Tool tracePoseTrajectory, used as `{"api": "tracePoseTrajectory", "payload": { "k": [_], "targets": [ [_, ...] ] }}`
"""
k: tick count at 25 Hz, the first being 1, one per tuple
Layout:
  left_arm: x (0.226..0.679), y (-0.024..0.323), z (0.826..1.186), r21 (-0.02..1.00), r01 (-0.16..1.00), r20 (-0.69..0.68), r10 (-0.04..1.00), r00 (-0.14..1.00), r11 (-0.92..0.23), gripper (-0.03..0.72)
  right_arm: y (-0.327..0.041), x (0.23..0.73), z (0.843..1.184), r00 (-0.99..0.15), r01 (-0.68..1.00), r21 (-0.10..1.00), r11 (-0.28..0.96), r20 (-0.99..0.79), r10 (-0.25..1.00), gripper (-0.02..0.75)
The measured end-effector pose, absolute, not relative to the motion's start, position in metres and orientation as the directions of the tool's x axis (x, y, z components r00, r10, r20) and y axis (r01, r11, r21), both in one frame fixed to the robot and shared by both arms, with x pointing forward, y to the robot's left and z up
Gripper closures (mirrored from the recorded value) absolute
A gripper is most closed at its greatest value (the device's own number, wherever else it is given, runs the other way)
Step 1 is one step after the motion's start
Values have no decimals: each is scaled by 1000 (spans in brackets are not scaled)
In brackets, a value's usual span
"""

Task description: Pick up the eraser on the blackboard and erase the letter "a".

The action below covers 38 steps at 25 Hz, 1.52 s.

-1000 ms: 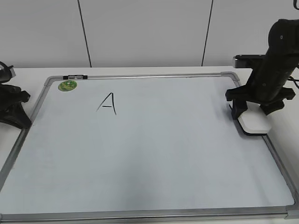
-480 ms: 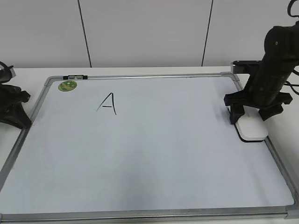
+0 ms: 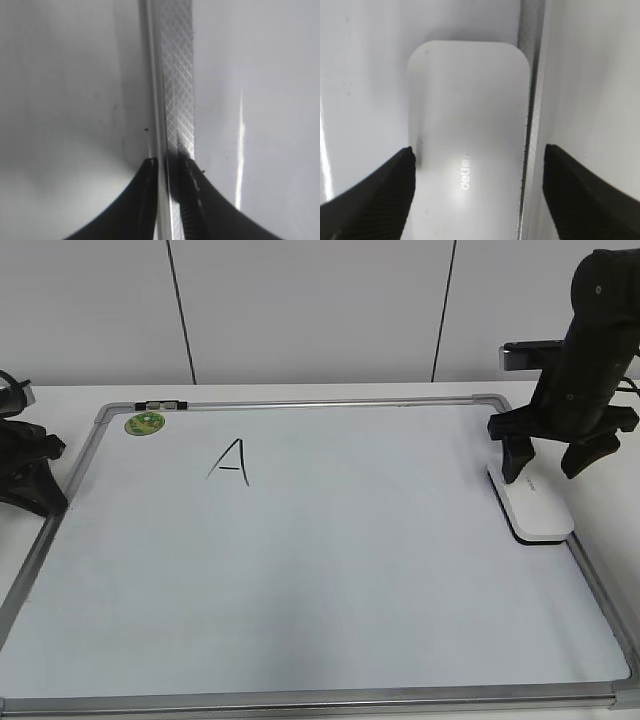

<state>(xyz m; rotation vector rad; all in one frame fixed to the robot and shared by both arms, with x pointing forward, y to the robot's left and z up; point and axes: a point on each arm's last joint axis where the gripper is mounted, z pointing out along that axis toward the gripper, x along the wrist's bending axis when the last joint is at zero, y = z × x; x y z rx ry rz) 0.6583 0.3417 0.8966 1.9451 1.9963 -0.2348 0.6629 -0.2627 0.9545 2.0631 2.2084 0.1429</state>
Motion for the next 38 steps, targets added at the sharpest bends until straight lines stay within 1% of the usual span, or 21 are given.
{"api": "tracePoseTrajectory", "payload": {
  "k": [3,8,9,11,14,16,18,19,22,27,32,35,38],
  "targets": [
    [663,343,898,118,992,-347,938,-3,47,542,-263,662,957,-68,987,143,71,-25,997,150],
    [673,342,916,119,992,-356,935,6,39,376,-263,661,960,-68,991,118,70,-26,997,151],
    [674,342,920,114,993,-361,932,9,35,351,-263,661,962,-71,991,110,74,-27,997,150],
    [675,342,927,102,994,-371,928,14,26,326,-264,659,966,-76,992,97,78,-28,997,150],
    [673,340,939,77,997,-384,923,7,24,316,-264,654,978,-84,992,93,86,-29,996,150],
    [671,340,950,82,996,-387,922,6,28,315,-264,650,991,-98,990,103,100,-26,995,150],
    [668,338,965,107,994,-384,923,9,35,314,-264,647,997,-96,990,106,98,-22,995,150],
    [667,338,972,119,992,-382,924,8,41,314,-264,643,1007,-95,989,109,97,-21,995,150],
    [662,336,997,162,986,-365,931,13,50,314,-265,637,1020,-94,987,126,96,-21,995,150],
    [646,323,1045,258,966,-321,945,66,21,313,-265,627,1048,-97,977,189,98,-15,995,150],
    [614,308,1088,324,946,-245,964,106,-22,313,-264,610,1086,-106,954,283,99,9,994,150],
    [586,299,1104,344,938,-223,967,126,-43,314,-264,596,1109,-111,936,338,99,17,994,150],
    [556,295,1111,346,936,-217,966,137,-55,314,-266,574,1128,-113,920,378,98,19,993,150]
  ]
}}
